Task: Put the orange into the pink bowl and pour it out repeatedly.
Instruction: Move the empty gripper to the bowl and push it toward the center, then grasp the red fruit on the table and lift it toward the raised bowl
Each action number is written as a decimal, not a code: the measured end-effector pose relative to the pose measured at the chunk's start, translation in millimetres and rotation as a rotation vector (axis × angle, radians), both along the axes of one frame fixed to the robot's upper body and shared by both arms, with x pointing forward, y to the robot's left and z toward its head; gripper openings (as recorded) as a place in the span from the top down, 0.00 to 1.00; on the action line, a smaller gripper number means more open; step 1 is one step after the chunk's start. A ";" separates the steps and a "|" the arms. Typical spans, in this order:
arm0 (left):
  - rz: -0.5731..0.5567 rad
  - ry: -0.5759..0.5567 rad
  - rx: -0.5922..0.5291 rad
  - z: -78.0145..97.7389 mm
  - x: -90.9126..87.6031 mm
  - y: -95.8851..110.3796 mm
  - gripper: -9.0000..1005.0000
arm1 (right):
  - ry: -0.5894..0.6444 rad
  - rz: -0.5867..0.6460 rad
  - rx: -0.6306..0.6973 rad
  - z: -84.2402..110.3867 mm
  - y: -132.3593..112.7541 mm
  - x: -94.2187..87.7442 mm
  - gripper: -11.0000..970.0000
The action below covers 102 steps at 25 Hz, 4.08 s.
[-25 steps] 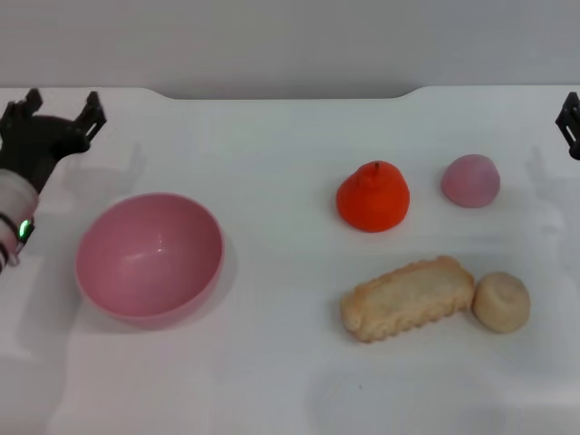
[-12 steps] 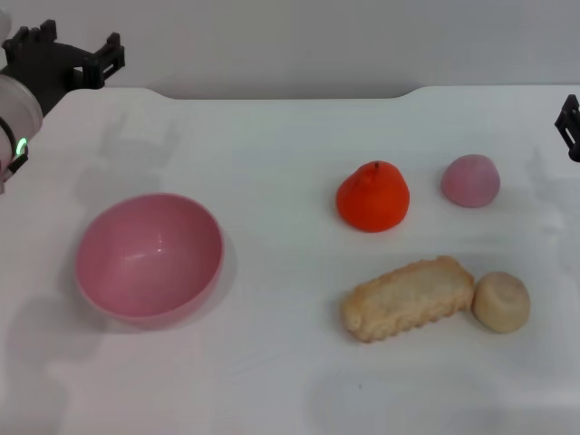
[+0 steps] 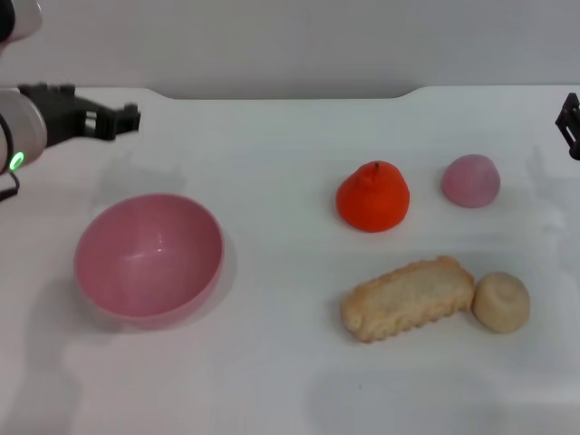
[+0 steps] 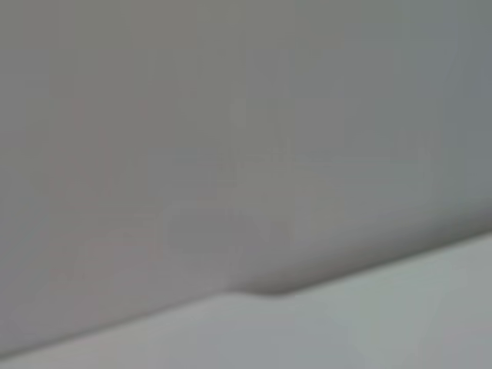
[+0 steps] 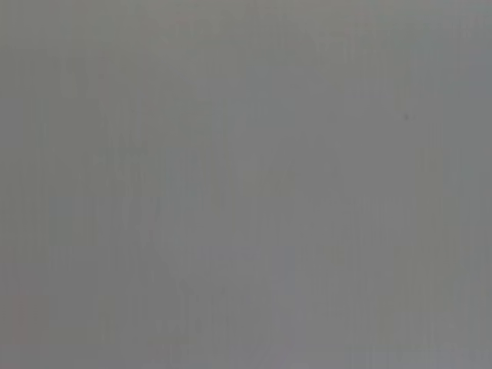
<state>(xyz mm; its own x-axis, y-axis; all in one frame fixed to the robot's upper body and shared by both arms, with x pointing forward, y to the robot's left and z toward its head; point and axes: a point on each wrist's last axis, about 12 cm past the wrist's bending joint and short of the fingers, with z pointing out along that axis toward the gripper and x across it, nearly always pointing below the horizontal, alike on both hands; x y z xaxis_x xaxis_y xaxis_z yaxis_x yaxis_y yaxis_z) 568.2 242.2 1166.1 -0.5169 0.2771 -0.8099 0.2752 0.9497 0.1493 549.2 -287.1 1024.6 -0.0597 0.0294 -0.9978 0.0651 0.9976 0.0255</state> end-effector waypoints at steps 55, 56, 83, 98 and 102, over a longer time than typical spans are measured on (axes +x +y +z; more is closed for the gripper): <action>0.104 0.424 0.155 -49.0 -28.6 -3.6 0.36 | -0.013 0.013 -0.012 5.5 3.4 10.6 0.15; 0.104 0.424 0.155 -49.0 -28.6 -3.6 0.39 | -0.013 0.013 -0.012 5.4 3.5 10.6 0.15; 0.045 0.217 0.089 -17.5 -10.1 -23.9 0.91 | 0.073 0.098 0.019 12.8 23.2 27.4 0.16; 0.063 0.113 0.087 7.4 -2.3 -23.0 0.95 | 0.407 0.291 -0.001 81.4 53.5 56.5 0.16; 0.062 0.101 0.080 7.4 -1.0 -23.7 0.95 | 0.538 0.346 -0.059 105.2 62.1 60.9 0.16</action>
